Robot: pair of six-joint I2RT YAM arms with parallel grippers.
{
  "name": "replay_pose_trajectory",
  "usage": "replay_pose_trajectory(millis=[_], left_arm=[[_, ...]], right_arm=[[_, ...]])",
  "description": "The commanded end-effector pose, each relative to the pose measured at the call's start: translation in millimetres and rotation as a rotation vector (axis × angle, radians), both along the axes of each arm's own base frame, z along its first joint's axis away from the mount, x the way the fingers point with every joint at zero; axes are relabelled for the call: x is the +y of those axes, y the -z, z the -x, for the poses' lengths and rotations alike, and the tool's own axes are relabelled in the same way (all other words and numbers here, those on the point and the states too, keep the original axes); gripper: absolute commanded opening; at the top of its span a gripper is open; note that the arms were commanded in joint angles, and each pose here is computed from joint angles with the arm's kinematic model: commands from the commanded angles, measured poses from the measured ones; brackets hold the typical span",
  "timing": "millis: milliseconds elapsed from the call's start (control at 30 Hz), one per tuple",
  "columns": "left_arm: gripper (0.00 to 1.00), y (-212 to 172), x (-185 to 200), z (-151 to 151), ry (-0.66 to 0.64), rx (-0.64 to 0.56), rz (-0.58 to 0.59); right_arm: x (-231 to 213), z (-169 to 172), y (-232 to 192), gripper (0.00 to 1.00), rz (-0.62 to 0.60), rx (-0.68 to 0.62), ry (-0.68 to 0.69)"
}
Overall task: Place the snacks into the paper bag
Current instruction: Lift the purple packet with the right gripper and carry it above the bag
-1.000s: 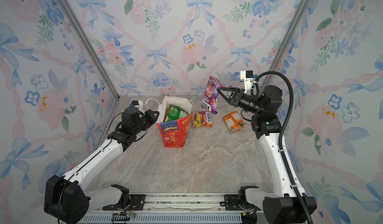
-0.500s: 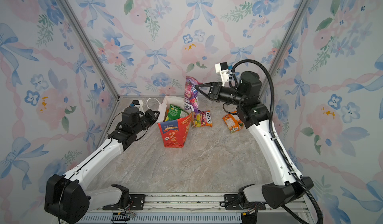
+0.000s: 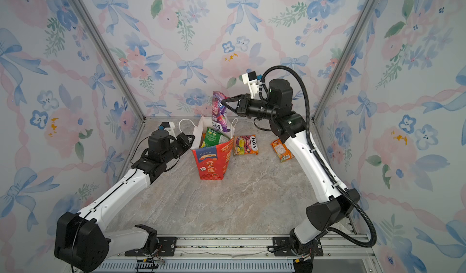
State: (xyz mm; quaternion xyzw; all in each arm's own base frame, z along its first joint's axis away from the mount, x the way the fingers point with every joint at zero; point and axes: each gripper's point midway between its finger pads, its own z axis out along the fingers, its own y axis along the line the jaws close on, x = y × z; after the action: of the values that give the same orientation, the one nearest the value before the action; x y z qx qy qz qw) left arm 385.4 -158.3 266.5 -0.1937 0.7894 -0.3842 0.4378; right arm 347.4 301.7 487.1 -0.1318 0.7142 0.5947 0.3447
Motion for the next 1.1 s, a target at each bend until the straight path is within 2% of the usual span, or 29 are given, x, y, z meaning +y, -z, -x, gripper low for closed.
replay_pose_trajectory(millis=[0,300,767,1067], left_arm=[[0.07,0,-1,-2,0.004,-0.009,0.007],[0.07,2,-1,-2,0.008,-0.009,0.012],[0.07,0,-1,-2,0.01,-0.015,0.018],[0.07,0,-2,-2,0.013,-0.015,0.02]], right_arm=[[5,2,-7,0.0,0.023,-0.056,0.011],[21,-18,40,0.0,0.152,-0.003,0.066],[39,-36,70,0.0,0.184,0.074,0.065],[41,-31,93,0.0,0.271,0.107,0.082]])
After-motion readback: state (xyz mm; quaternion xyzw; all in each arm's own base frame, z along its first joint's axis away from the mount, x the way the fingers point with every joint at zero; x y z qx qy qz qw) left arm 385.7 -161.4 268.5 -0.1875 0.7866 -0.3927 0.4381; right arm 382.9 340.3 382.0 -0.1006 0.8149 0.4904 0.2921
